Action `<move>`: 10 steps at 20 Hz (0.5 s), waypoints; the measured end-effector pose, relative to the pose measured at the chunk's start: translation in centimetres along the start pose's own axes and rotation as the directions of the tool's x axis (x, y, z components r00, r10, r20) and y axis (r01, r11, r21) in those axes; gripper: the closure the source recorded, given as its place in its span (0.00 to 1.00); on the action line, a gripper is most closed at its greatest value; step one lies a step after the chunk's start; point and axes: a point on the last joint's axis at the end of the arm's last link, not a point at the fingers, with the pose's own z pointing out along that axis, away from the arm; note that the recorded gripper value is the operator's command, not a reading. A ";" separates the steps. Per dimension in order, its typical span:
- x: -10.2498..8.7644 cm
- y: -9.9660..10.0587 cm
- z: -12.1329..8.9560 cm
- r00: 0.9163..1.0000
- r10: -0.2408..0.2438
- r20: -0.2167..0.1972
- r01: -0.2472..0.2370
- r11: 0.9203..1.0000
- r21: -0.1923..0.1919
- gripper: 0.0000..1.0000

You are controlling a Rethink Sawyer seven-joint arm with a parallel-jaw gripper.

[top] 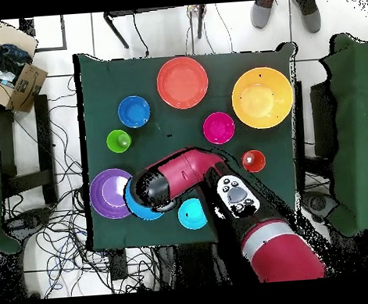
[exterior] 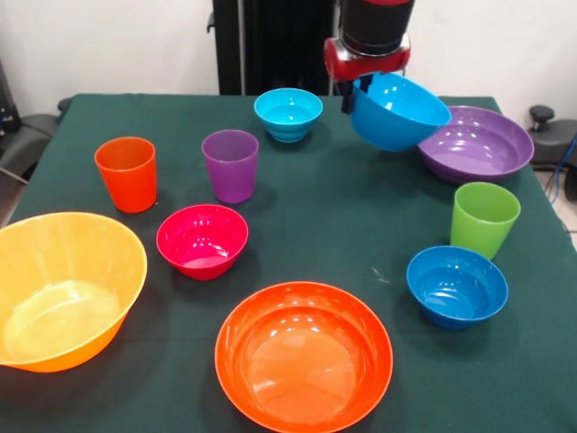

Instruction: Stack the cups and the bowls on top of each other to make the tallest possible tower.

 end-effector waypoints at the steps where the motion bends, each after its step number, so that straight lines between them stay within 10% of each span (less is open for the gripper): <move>1: 0.1 -0.1 0.1 1.000 0.021 0.001 -0.021 1.000 0.001 1.00; 10: 0.6 -1.4 0.3 0.996 0.094 -0.009 -0.094 0.996 0.008 1.00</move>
